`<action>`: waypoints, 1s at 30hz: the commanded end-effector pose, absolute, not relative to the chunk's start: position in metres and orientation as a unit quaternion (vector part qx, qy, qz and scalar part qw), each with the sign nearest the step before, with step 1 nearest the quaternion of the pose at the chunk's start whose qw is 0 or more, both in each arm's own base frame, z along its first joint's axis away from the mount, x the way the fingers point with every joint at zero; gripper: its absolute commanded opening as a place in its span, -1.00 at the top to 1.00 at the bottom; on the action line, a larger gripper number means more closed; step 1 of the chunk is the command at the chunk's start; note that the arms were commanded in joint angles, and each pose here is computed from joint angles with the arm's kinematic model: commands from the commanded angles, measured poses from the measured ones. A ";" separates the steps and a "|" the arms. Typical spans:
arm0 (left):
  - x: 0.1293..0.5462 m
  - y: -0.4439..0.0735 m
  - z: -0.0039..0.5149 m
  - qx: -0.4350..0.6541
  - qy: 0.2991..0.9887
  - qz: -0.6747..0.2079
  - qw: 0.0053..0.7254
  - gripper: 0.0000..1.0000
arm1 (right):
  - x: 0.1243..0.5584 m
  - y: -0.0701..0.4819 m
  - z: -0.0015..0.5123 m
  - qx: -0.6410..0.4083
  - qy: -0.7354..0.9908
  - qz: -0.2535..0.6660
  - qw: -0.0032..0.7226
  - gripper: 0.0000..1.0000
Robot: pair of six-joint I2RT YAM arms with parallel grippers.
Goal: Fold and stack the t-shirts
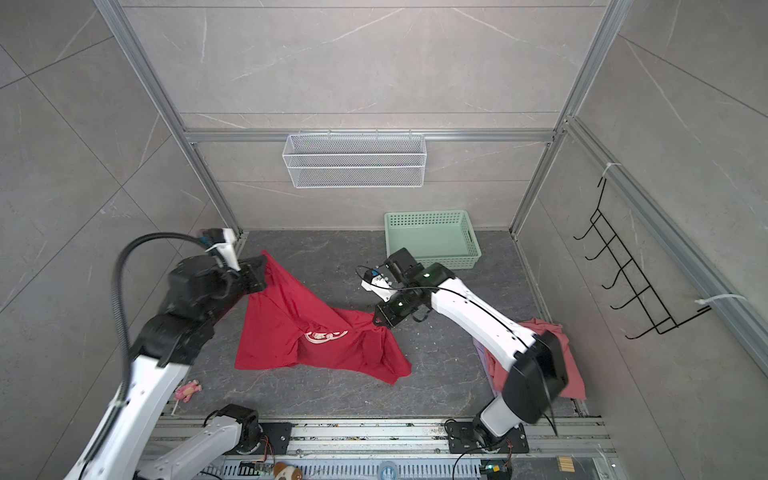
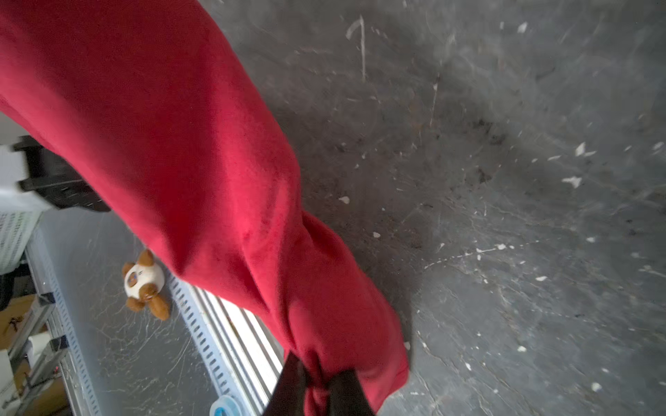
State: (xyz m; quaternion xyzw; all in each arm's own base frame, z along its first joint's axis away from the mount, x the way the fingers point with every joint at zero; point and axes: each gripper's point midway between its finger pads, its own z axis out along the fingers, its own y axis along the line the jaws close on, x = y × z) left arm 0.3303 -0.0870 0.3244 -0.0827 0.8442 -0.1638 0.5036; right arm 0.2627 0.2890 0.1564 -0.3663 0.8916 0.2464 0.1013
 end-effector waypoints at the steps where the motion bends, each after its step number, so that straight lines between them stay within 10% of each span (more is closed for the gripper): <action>1: 0.374 -0.089 0.272 -0.108 0.869 -0.137 0.462 1.00 | 0.322 0.294 0.122 -0.355 0.909 0.177 0.129 0.28; 5: 0.424 -0.081 0.215 -0.121 0.903 -0.089 0.402 0.94 | 0.376 0.288 0.095 -0.309 0.936 0.088 0.143 0.15; 14: 0.453 -0.041 0.173 -0.153 0.924 0.006 0.351 -0.38 | 0.351 0.276 0.120 -0.263 0.942 0.078 0.191 0.08; 30: 0.320 -0.034 0.099 -0.267 0.926 -0.064 0.258 -0.28 | 0.240 0.317 0.103 -0.137 0.948 0.211 0.197 -0.07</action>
